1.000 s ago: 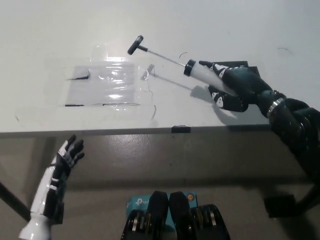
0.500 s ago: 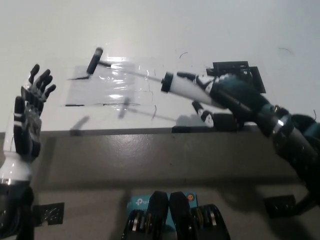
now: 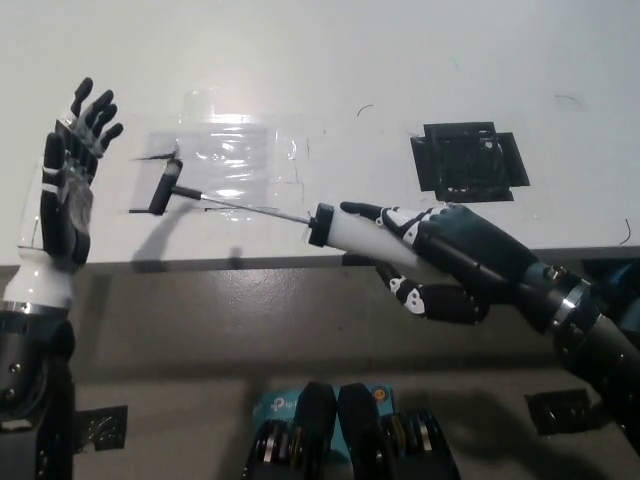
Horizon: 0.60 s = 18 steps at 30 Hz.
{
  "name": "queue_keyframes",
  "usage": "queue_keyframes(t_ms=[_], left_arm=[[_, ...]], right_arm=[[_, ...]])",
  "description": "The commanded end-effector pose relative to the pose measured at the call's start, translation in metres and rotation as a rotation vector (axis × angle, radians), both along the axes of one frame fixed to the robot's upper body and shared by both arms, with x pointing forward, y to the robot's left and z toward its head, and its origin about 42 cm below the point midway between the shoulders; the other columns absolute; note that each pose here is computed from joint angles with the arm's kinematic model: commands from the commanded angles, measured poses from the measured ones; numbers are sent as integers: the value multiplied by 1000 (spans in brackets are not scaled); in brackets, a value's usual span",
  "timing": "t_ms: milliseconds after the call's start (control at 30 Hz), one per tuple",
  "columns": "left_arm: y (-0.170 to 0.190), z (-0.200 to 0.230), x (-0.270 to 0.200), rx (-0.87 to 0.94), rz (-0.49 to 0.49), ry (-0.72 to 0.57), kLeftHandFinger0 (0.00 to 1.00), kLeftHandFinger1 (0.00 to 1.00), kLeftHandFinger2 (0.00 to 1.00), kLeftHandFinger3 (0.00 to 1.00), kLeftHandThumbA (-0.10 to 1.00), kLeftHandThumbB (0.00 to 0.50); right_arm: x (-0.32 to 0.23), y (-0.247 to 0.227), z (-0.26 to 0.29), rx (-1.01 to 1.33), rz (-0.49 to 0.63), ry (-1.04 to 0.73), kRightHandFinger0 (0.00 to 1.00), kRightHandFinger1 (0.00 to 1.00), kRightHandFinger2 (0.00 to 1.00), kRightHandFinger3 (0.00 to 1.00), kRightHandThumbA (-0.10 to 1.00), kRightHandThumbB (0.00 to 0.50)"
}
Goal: The robot uses right hand to pick up a small white air pumper and uses its left hand to compress it, and then puts it on the desk
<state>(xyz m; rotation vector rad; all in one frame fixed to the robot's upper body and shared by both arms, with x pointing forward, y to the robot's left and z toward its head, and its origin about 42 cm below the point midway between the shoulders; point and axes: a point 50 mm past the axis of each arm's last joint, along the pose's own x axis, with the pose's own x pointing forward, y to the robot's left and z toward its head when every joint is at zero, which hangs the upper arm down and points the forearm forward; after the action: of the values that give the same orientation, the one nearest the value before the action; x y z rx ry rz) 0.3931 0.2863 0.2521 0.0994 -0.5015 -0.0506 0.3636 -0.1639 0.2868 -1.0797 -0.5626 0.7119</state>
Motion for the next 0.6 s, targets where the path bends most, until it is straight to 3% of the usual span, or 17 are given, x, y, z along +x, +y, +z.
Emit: queue_keyframes(t_ms=[0,133,367,500,567], left_arm=[[2,27,5,29,-1,-63,1000,1000,1000,1000,1000,165],[-6,31,2,40,-17,-74,1000,1000,1000,1000,1000,162],[-25,34,-13,22,-124,-68,1000,1000,1000,1000,1000,227],[-35,33,-22,8,-177,-77,1000,1000,1000,1000,1000,190],[-42,31,-27,35,-184,-60,1000,1000,1000,1000,1000,199]], right_arm=[[-2,0,22,9,19,-39,78,580,857,954,-100,132],[-2,2,23,11,22,-55,68,561,829,932,-100,138],[-6,8,28,-12,54,-75,57,542,809,890,-100,152],[-7,8,29,-17,65,-82,67,552,819,886,-100,155],[-8,9,30,-34,74,-105,77,558,823,897,-100,155]])
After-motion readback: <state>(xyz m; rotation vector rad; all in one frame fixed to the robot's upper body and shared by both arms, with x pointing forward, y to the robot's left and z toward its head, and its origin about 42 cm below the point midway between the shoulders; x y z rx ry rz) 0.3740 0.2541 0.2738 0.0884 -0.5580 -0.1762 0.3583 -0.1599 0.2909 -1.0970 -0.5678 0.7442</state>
